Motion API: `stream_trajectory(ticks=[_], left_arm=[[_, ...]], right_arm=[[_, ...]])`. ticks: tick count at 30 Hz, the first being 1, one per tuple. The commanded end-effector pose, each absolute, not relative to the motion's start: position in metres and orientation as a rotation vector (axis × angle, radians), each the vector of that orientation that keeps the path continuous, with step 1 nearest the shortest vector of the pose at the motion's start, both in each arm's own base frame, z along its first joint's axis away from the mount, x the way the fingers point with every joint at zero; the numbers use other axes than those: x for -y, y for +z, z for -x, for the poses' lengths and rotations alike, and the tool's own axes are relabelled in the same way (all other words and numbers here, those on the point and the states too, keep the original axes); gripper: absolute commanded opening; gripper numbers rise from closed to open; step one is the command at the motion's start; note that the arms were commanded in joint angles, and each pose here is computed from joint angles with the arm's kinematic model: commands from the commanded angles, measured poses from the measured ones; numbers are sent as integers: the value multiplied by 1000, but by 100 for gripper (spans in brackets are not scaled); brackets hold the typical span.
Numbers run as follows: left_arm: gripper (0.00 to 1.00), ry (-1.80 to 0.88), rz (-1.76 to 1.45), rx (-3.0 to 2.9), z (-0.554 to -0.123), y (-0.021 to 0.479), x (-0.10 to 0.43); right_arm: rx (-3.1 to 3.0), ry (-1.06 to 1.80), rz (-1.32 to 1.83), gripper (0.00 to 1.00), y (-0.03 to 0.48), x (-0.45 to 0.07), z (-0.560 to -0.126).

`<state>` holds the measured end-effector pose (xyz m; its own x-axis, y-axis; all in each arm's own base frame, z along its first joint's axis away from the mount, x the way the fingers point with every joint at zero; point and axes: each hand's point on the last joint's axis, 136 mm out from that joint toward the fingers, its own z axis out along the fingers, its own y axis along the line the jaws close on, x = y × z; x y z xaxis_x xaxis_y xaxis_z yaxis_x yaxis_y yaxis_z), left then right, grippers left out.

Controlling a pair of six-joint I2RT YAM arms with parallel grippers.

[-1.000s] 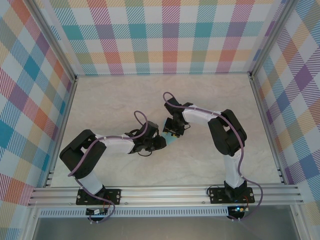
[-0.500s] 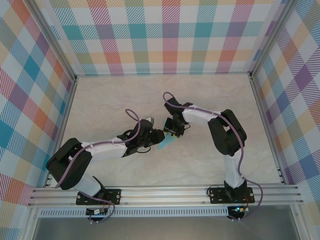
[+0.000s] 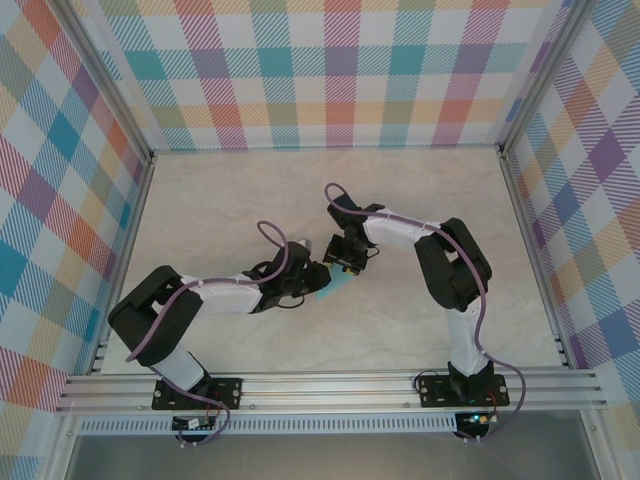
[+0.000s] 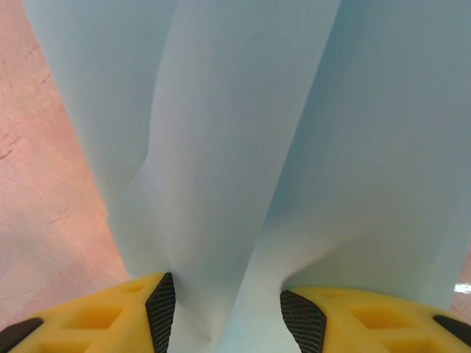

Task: Fold a paper plane with a square sheet of paper (pick it up from the middle)
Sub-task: Fourth fold the wing at the center of the table.

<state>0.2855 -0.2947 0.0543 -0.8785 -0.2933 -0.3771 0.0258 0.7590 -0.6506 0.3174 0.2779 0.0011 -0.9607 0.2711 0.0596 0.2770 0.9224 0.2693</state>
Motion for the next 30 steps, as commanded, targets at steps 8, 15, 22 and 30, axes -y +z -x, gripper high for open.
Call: stream_trajectory(ticks=[8,15,22,30], left_arm=[[13,-946,186,-2512,-293,40,306],[11,-872,223,-2551,-290,28,296],[6,-792,266,-2623,-278,8,280],[0,-714,304,-2719,-258,-20,263]], right_arm=[[2921,290,432,51,-109,-176,-259],[2920,292,430,52,-110,-177,-259],[2925,268,426,52,-106,-180,-261],[3016,25,401,53,-59,-212,-287]])
